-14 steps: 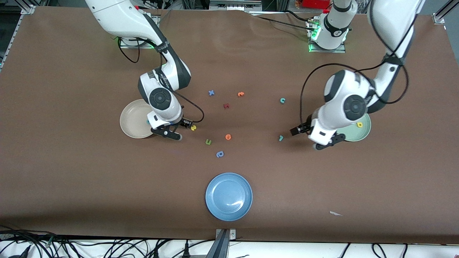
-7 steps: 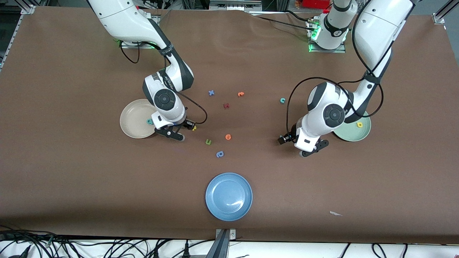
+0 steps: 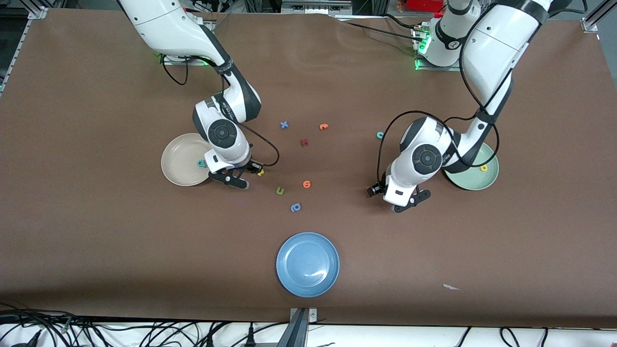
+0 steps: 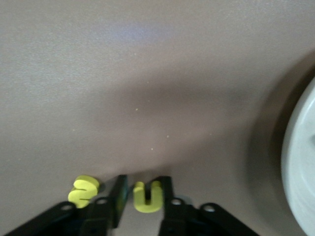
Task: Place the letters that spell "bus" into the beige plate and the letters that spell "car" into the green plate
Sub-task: 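Grasp the teal L and yellow u with both grippers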
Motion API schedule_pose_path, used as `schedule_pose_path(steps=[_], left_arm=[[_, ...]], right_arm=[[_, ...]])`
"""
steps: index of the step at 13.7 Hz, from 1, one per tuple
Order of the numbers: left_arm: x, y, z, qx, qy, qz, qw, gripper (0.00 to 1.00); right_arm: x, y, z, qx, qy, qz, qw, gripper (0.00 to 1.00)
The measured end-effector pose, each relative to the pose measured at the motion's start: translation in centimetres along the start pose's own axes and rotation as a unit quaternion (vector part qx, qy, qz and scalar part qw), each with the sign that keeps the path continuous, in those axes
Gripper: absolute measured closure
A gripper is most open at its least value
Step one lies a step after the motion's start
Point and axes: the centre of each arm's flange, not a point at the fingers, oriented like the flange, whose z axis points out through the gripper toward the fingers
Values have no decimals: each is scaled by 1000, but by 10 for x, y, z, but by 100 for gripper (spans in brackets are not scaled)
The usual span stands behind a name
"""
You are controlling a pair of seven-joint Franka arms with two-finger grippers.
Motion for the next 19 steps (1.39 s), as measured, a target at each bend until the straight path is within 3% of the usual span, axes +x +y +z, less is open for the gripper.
schedule_pose_path(steps=[5,10,13,14,17,19], left_arm=[[-9,3,20,19,1,-1,1000,26],[-4,2,19,21,8,2,1000,33],[-4,3,18,20,9,-4,1000,43],[-4,4,17,19,10,-6,1000,51],[-5,5,17,18,10,-7,1000,57],[-5,6,15,17,11,-7,1000,73]], right_arm=[[3,3,-4,-4,0,-2,1000,75],[57,62,-59,-54,-24,-62,996,75],[78,102,-67,-67,-34,-74,994,75],[79,110,-62,-72,-39,-70,994,75],[82,124,-52,-80,-48,-59,994,52],[80,117,-55,-72,-47,-61,994,31]])
